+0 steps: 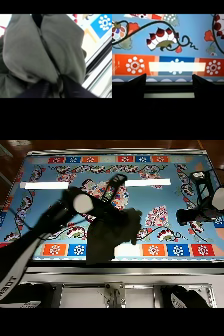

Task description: Fold the shirts.

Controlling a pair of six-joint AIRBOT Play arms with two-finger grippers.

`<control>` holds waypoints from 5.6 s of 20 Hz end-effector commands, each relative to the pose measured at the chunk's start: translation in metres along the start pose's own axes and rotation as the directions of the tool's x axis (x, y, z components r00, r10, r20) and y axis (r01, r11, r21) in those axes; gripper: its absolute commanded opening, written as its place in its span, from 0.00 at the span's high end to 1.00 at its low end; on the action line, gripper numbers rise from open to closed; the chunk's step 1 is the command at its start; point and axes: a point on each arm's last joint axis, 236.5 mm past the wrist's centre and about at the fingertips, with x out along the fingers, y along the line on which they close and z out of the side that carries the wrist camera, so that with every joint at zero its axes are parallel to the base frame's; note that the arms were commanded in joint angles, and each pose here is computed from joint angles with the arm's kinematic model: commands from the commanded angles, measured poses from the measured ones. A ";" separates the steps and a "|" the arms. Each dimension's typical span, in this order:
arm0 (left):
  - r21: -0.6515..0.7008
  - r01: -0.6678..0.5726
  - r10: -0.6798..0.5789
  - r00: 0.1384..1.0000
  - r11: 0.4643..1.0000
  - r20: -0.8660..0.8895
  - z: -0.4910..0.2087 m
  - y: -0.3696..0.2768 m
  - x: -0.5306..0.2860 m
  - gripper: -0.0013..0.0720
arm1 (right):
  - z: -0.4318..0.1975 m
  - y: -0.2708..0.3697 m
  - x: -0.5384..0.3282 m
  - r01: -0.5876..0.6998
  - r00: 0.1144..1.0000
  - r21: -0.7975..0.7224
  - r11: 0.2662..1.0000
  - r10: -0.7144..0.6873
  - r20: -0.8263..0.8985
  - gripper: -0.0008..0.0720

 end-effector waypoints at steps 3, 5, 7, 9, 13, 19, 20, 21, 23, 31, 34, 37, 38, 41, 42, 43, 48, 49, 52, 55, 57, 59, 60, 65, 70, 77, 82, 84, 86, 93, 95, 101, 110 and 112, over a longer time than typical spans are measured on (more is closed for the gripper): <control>-0.177 -0.029 0.010 0.994 0.984 -0.109 -0.026 0.020 0.054 0.01 | -0.017 -0.009 0.007 -0.048 0.996 0.072 0.996 0.053 -0.070 0.05; -0.252 -0.107 0.043 0.968 0.962 -0.247 -0.051 0.075 0.020 0.01 | -0.019 -0.019 0.018 -0.090 0.991 0.144 0.986 0.103 -0.088 0.05; -0.311 -0.162 0.056 0.945 0.936 -0.323 -0.069 0.121 -0.023 0.01 | -0.014 -0.023 0.030 -0.195 0.974 0.273 0.942 0.218 -0.056 0.05; -0.385 -0.205 0.079 0.944 0.900 -0.319 -0.083 0.157 -0.057 0.01 | -0.014 -0.023 0.043 -0.309 0.940 0.379 0.872 0.342 -0.020 0.05; -0.535 -0.283 0.079 0.925 0.796 -0.371 -0.164 0.198 -0.070 0.00 | -0.042 -0.009 0.095 -0.402 0.875 0.506 0.763 0.484 -0.034 0.04; -0.701 -0.222 0.008 0.955 0.677 -0.295 -0.218 0.197 0.001 0.00 | -0.069 0.033 0.147 -0.438 0.791 0.575 0.691 0.600 -0.118 0.05; -0.699 -0.226 0.021 0.957 0.679 -0.289 -0.217 0.200 0.007 0.00 | -0.070 0.035 0.150 -0.441 0.784 0.574 0.690 0.607 -0.127 0.04; -0.699 -0.226 0.032 0.960 0.679 -0.279 -0.215 0.203 0.012 0.00 | -0.071 0.036 0.153 -0.442 0.779 0.575 0.688 0.612 -0.134 0.04; -0.715 -0.215 0.046 0.968 0.665 -0.248 -0.209 0.208 0.023 0.00 | -0.069 0.037 0.158 -0.443 0.776 0.584 0.680 0.617 -0.131 0.04; -0.728 -0.197 0.097 0.979 0.656 -0.178 -0.189 0.220 0.054 0.28 | -0.083 0.094 0.185 -0.446 0.770 0.546 0.709 0.615 -0.170 0.05; -0.732 -0.194 0.093 0.980 0.653 -0.178 -0.188 0.221 0.056 0.88 | -0.081 0.109 0.190 -0.440 0.777 0.555 0.706 0.610 -0.159 0.05; -0.715 -0.190 0.087 0.980 0.673 -0.179 -0.187 0.218 0.054 0.93 | -0.071 0.130 0.190 -0.472 0.774 0.539 0.697 0.621 -0.126 0.05; -0.709 -0.187 0.083 0.980 0.680 -0.179 -0.187 0.217 0.052 0.93 | -0.069 0.135 0.190 -0.479 0.776 0.522 0.706 0.619 -0.126 0.17; -0.671 -0.165 0.093 0.985 0.723 -0.143 -0.173 0.213 0.039 0.93 | -0.064 0.145 0.188 -0.494 0.777 0.488 0.720 0.617 -0.123 0.89; -0.651 -0.154 0.105 0.988 0.743 -0.114 -0.164 0.213 0.030 0.93 | -0.062 0.144 0.185 -0.504 0.779 0.469 0.725 0.617 -0.116 0.90; -0.633 -0.143 0.122 0.989 0.761 -0.077 -0.153 0.213 0.016 0.93 | -0.056 0.142 0.179 -0.519 0.784 0.440 0.733 0.614 -0.098 0.90; -0.480 -0.158 0.289 0.934 0.863 0.212 -0.071 0.210 -0.107 0.94 | 0.028 0.103 0.083 -0.568 0.821 0.211 0.796 0.528 0.218 0.90; -0.402 -0.169 0.307 0.900 0.900 0.309 -0.045 0.197 -0.144 0.94 | 0.050 0.092 0.046 -0.564 0.806 0.161 0.810 0.497 0.321 0.90; -0.235 -0.203 0.309 0.704 0.951 0.640 0.028 0.127 -0.286 0.94 | 0.103 0.050 -0.110 -0.512 0.637 0.035 0.858 0.351 0.686 0.90; -0.117 -0.274 0.219 0.380 0.955 0.899 0.057 0.035 -0.443 0.94 | 0.100 0.015 -0.283 -0.463 0.304 -0.031 0.886 0.192 0.933 0.90; -0.074 -0.304 0.149 0.232 0.950 0.961 0.046 -0.014 -0.509 0.94 | 0.074 0.010 -0.355 -0.463 0.157 -0.067 0.884 0.156 0.975 0.90; -0.049 -0.321 0.107 0.167 0.946 0.980 0.030 -0.042 -0.540 0.94 | 0.050 0.014 -0.391 -0.456 0.098 -0.095 0.885 0.156 0.983 0.90; -0.044 -0.326 0.098 0.152 0.944 0.984 0.024 -0.049 -0.547 0.94 | 0.041 0.015 -0.398 -0.434 0.097 -0.096 0.896 0.152 0.984 0.90; -0.049 -0.394 0.164 0.266 0.918 0.950 0.012 -0.036 -0.521 0.94 | 0.026 0.015 -0.366 -0.410 0.274 -0.027 0.912 0.152 0.950 0.90; -0.194 -0.488 0.424 0.419 0.851 0.803 0.007 0.058 -0.455 0.94 | 0.031 0.011 -0.227 -0.371 0.721 0.129 0.920 0.198 0.664 0.90; -0.267 -0.561 0.618 0.661 0.784 0.425 0.002 0.227 -0.283 0.94 | 0.134 0.011 -0.019 -0.392 0.874 0.250 0.885 0.273 0.403 0.90; -0.583 -0.428 0.633 0.748 0.691 0.200 -0.029 0.328 -0.181 0.93 | 0.191 0.045 0.086 -0.560 0.817 0.400 0.725 0.403 0.413 0.90; -0.646 -0.360 0.563 0.816 0.674 0.133 -0.044 0.335 -0.135 0.93 | 0.179 0.067 0.122 -0.562 0.827 0.436 0.703 0.462 0.321 0.90; -0.707 -0.282 0.476 0.875 0.649 0.088 -0.055 0.332 -0.096 0.93 | 0.163 0.089 0.146 -0.550 0.832 0.449 0.704 0.506 0.226 0.90; -0.685 -0.348 0.305 0.933 0.640 -0.188 -0.118 0.327 -0.123 0.24 | 0.145 0.036 0.106 -0.505 0.863 0.365 0.782 0.463 0.202 0.16; -0.675 -0.382 0.225 0.923 0.631 -0.312 -0.164 0.326 -0.160 0.24 | 0.090 -0.030 0.099 -0.316 0.945 0.380 0.869 0.322 0.052 0.16; -0.831 -0.235 -0.012 0.960 0.505 -0.279 -0.265 0.281 -0.142 0.01 | -0.021 -0.071 0.105 -0.381 0.844 0.648 0.660 0.534 -0.046 0.16; -0.924 -0.057 -0.035 0.996 0.379 -0.076 -0.281 0.255 -0.047 0.01 | -0.039 -0.047 0.141 -0.442 0.794 0.706 0.553 0.607 0.022 0.16; -0.930 -0.038 -0.012 0.999 0.367 -0.045 -0.270 0.258 -0.037 0.02 | -0.037 -0.050 0.143 -0.439 0.803 0.706 0.555 0.596 0.031 0.16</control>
